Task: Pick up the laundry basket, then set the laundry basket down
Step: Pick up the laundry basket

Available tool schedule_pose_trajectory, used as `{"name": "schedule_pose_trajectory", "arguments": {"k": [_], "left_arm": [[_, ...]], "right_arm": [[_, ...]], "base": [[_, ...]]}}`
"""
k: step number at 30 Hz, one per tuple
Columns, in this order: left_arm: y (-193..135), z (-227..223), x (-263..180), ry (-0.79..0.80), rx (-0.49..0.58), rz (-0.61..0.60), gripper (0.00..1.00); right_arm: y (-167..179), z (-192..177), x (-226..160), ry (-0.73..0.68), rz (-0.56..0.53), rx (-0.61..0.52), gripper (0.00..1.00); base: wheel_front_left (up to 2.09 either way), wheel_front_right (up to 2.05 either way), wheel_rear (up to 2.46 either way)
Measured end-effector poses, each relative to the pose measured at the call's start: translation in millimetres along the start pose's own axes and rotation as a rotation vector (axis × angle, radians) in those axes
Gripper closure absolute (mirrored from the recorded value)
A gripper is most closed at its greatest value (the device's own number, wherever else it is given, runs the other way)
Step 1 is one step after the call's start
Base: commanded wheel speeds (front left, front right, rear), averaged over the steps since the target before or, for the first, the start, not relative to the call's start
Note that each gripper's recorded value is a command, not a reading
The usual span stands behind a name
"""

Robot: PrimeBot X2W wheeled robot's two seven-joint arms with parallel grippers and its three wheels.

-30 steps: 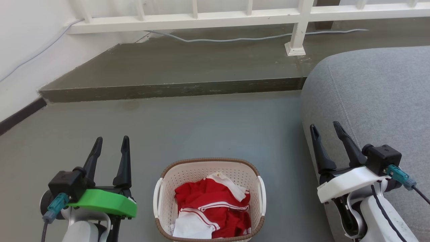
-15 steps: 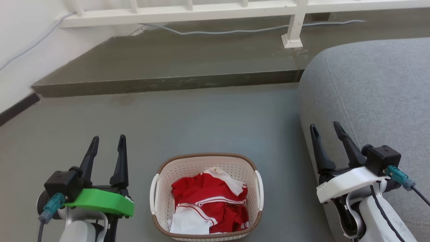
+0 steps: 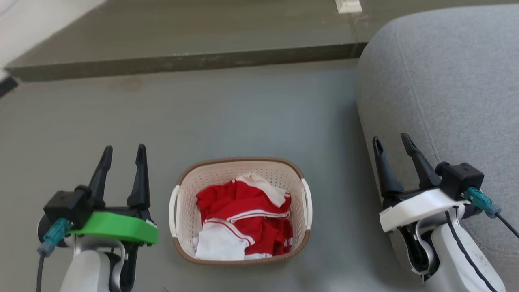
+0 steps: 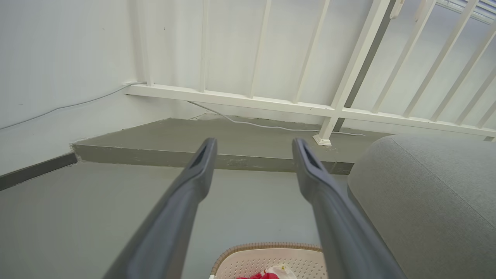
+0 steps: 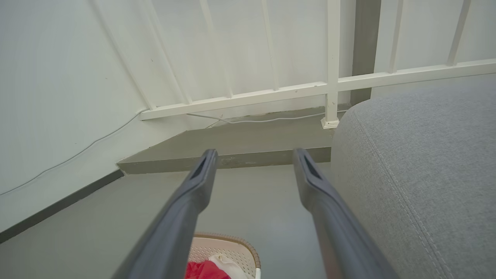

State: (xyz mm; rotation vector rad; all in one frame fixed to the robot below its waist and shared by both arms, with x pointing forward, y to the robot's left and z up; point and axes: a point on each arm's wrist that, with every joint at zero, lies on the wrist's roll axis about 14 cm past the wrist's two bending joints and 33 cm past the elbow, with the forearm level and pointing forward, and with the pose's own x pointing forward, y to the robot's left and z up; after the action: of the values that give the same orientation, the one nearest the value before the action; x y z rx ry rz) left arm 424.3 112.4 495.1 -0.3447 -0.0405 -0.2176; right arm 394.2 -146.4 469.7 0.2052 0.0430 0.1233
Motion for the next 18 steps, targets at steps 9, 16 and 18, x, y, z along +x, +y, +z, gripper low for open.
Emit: {"name": "schedule_pose_trajectory", "arguments": {"k": [9,16,18], "left_arm": [[11.6,-26.8,25.4,0.052,-0.020,0.010,0.00],[25.0,-63.1,39.2,0.138,-0.030,0.027,0.00],[31.1,-76.6,41.7,0.175,-0.025,0.032,0.00]], "right_arm": [[-8.6,-28.7,21.9,0.074,-0.019,0.009,0.00],[-15.1,-65.6,33.6,0.172,-0.032,0.019,0.00],[-15.9,-79.6,36.1,0.211,-0.030,0.022,0.00]], "base": [[0.00,0.00,0.00],[0.00,0.00,0.00],[0.00,0.00,0.00]]}}
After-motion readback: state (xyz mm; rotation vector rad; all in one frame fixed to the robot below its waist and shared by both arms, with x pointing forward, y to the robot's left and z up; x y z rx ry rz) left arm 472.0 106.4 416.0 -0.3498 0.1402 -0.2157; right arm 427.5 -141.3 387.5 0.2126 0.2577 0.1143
